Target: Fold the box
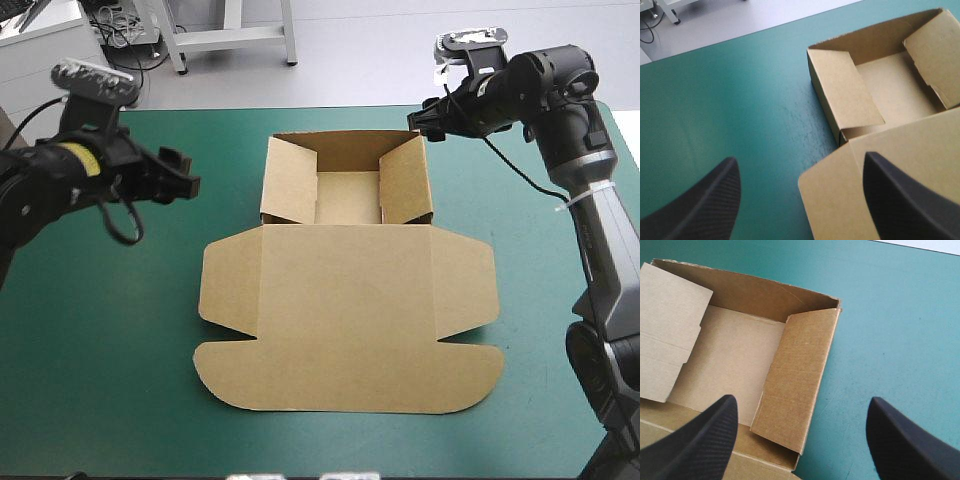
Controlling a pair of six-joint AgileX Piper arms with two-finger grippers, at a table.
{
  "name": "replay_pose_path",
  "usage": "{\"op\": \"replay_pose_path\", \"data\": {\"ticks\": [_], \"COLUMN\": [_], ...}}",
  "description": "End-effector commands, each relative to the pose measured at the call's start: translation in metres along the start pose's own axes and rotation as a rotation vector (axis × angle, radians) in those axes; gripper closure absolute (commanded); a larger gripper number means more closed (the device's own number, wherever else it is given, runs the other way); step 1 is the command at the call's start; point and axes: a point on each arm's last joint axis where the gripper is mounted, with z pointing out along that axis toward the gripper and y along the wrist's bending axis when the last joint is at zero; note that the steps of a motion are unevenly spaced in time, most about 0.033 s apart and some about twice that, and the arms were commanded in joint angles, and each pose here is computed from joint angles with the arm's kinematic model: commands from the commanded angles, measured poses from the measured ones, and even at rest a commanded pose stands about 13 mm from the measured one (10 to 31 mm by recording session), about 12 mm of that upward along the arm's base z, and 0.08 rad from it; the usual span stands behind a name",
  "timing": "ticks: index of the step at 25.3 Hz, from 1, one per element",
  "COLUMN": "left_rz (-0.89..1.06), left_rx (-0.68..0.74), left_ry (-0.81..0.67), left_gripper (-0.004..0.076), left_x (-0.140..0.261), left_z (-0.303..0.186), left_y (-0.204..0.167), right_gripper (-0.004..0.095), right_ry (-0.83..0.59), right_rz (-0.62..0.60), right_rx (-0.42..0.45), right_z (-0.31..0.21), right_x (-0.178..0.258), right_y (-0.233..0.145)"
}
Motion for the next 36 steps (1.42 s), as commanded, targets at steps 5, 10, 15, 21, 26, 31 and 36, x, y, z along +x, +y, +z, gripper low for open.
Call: {"op": "replay_pose_path", "data": {"ticks": [5, 10, 15, 21, 26, 31, 36], "left_rz": [0.003, 0.010, 0.013, 0.019, 0.031, 0.035, 0.040], "left_rx": [0.001, 0.050, 0.061, 0.059, 0.044, 0.037, 0.026], "left_ry": [-0.092, -0.062, -0.037, 0.013, 0.044, 0.052, 0.051], "left_gripper": [0.0236, 0.0236, 0.0236, 0.0236, 0.0236, 0.0236, 0.0236], "left_x": [0.064, 0.099, 0.127, 0.147, 0.156, 0.157, 0.157], "left_z": [-0.055, -0.062, -0.063, -0.053, -0.043, -0.040, -0.040], "left_y": [0.011, 0.009, 0.010, 0.009, 0.010, 0.010, 0.011], "right_gripper": [0.0236, 0.0237, 0.0237, 0.0239, 0.0241, 0.0308, 0.0587], "right_ry": [0.012, 0.105, 0.193, 0.270, 0.305, 0.316, 0.327], "right_rz": [0.077, 0.100, 0.109, 0.112, 0.114, 0.112, 0.099], "right_rx": [-0.007, 0.017, 0.025, 0.027, 0.030, 0.031, 0.018], "right_z": [0.012, 0.059, 0.103, 0.140, 0.157, 0.162, 0.167], "right_x": [-0.003, 0.003, 0.013, 0.024, 0.030, 0.032, 0.034], "right_y": [-0.001, -0.005, -0.008, -0.010, -0.011, -0.011, -0.011]}}
